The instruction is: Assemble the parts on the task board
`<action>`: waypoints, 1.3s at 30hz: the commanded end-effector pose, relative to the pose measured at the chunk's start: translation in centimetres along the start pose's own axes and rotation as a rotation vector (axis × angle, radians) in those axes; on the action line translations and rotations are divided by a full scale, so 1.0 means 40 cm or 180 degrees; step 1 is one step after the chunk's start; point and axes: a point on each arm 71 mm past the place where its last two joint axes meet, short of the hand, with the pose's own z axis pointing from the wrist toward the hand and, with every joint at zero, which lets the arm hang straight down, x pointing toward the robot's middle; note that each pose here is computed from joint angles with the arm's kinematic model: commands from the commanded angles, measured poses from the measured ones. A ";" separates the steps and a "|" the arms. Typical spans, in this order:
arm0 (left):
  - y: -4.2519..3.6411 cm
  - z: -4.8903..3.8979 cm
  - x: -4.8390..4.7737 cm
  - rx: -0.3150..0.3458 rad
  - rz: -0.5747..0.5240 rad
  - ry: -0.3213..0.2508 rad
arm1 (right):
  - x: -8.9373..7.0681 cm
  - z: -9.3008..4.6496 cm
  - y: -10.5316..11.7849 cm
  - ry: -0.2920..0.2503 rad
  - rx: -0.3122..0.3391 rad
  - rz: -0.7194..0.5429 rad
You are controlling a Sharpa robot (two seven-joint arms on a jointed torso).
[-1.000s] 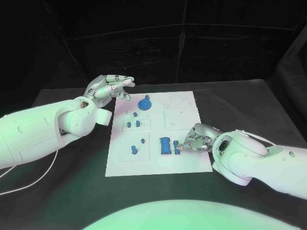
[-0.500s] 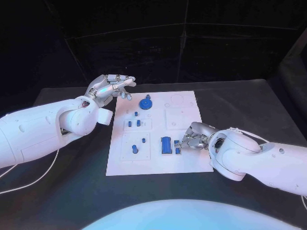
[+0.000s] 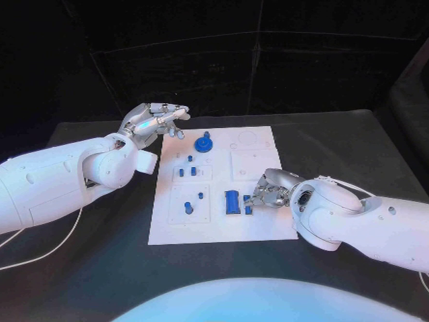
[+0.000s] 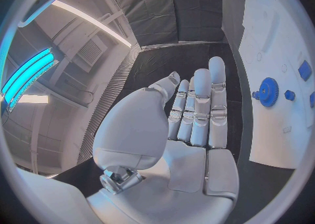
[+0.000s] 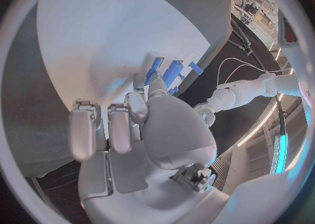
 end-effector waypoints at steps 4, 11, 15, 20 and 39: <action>-0.004 0.001 0.002 0.0023 -0.0021 0.0027 | -0.005 -0.005 0.003 -0.0102 -0.0207 0.0124; -0.005 0.001 -0.003 0.0031 -0.0010 0.0004 | -0.024 -0.008 0.009 -0.0191 -0.0778 0.0780; -0.005 0.002 -0.008 0.0051 0.0009 -0.0033 | -0.071 0.009 -0.006 -0.0265 -0.1056 0.1409; -0.004 0.009 -0.020 0.0085 0.0031 -0.0118 | -0.152 0.060 -0.049 -0.0467 -0.1143 0.2087; 0.039 0.088 -0.081 0.0223 -0.0045 -0.0673 | -0.293 0.275 -0.140 -0.0908 -0.1265 0.3187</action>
